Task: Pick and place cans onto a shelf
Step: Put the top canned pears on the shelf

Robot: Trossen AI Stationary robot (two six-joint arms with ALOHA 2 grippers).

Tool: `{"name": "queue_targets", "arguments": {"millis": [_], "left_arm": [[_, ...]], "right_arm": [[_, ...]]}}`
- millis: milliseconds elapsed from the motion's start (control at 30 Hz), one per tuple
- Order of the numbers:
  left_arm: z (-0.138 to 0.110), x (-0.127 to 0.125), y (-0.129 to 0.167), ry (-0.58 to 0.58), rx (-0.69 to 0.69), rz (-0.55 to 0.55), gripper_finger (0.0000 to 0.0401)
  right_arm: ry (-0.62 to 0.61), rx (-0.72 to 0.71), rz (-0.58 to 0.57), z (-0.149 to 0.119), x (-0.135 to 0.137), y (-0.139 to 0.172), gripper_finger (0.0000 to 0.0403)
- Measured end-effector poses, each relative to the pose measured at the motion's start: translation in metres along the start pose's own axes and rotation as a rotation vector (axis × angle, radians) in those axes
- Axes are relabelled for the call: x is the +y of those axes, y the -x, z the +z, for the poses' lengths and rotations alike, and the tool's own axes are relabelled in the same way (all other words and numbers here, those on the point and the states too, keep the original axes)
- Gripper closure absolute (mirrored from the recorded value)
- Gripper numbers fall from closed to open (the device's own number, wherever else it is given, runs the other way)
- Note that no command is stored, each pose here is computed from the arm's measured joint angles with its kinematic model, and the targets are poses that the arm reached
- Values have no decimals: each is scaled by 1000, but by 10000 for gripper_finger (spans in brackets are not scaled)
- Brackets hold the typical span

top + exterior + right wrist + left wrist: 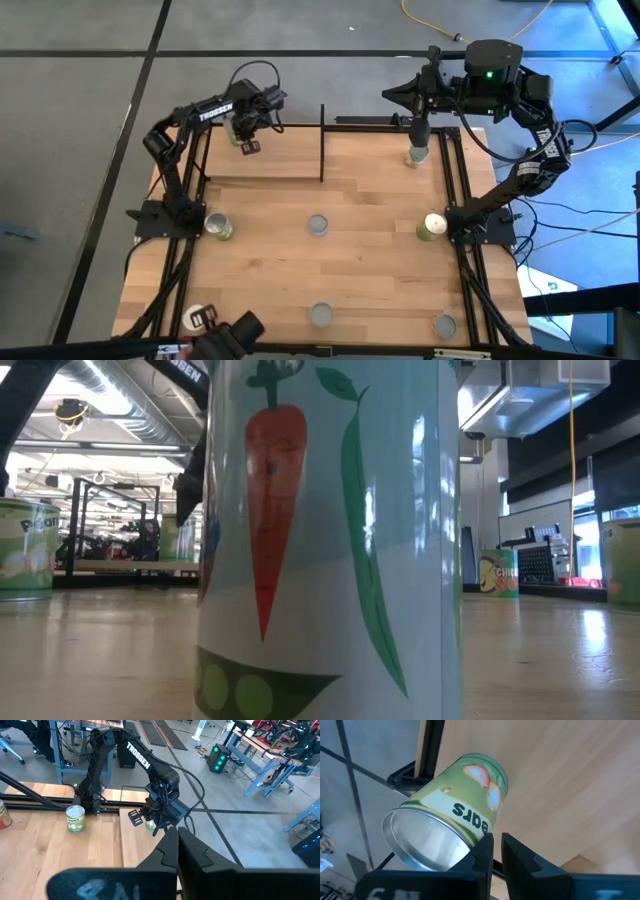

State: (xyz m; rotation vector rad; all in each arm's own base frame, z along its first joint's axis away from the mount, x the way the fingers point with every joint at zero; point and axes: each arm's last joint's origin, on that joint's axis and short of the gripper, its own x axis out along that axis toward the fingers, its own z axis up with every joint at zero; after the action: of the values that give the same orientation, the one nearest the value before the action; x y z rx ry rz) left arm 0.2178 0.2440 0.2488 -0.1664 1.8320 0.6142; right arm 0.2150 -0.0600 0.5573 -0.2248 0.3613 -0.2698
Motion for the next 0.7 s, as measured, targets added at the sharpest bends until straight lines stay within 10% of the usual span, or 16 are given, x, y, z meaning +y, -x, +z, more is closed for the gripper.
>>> {"name": "queue_targets", "arguments": {"millis": [367, 700], "left_arm": [[2, -10, 11, -58, -45, -124, 371], [19, 1, 36, -42, -242, -6, 371]], "right_arm": [[-1, 0, 0, 0, 0, 0, 398], [1, 1, 0, 0, 0, 0, 398]]}}
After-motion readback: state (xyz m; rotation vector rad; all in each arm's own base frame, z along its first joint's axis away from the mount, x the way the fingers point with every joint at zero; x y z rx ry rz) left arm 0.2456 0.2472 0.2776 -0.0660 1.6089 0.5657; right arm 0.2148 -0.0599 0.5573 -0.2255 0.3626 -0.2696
